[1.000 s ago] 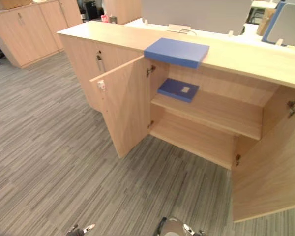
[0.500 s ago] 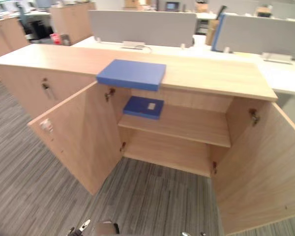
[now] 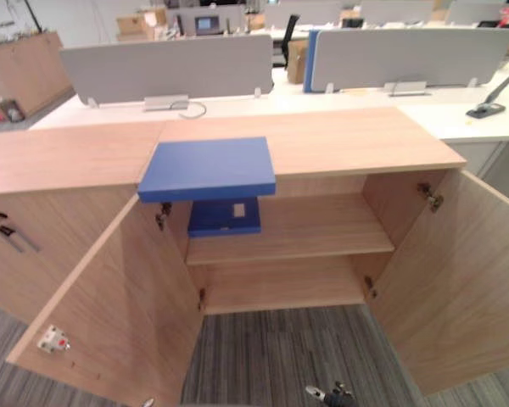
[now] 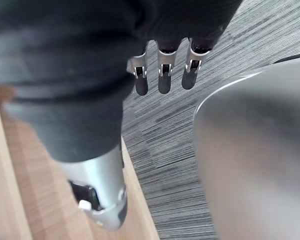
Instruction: Walk over to the cabinet, pick up the folder, carry it to the office cabinet, place the folder inside the office cabinet, then close the office cabinet door
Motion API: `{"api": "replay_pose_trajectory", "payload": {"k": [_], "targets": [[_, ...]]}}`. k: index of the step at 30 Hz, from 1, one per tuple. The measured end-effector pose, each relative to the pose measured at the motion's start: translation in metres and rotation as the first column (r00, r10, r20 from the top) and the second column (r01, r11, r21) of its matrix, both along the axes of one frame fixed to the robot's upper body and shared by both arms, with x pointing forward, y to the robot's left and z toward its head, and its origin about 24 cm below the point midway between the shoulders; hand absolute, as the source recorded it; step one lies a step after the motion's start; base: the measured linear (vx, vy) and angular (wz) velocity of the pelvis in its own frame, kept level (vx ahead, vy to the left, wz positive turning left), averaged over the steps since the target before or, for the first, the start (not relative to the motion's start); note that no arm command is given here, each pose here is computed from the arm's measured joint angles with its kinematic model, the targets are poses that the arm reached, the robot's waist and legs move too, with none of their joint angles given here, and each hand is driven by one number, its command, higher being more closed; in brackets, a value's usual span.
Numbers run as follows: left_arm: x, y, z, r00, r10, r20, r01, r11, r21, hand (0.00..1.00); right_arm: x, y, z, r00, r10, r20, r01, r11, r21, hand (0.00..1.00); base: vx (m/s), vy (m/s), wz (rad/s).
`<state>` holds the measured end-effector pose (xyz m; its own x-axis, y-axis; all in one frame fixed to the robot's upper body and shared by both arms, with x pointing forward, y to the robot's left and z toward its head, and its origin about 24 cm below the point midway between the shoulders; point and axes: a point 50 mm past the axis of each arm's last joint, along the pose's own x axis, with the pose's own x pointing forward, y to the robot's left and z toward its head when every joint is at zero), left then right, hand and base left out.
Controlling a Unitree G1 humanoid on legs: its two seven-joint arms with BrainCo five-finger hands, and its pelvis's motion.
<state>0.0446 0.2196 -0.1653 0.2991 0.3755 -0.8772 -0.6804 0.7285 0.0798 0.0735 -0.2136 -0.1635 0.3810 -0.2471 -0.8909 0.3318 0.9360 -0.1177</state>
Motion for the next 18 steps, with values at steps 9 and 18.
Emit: {"api": "replay_pose_trajectory", "payload": {"k": [9, 18], "targets": [[0.013, -0.011, 0.000, 0.994, 0.059, 0.087, -0.053, 0.996, -0.073, 0.00, -0.033, 0.003, -0.006, 0.991, 0.070, -0.111, -0.071, 0.997, 0.001, 0.00, 0.15, -0.112, 0.50], [0.021, -0.012, 0.003, 0.951, 0.252, 0.177, -0.224, 0.961, -0.162, 0.00, -0.027, 0.000, -0.005, 0.992, 0.077, -0.100, -0.078, 0.997, -0.003, 0.00, 0.14, -0.190, 0.21]]}}
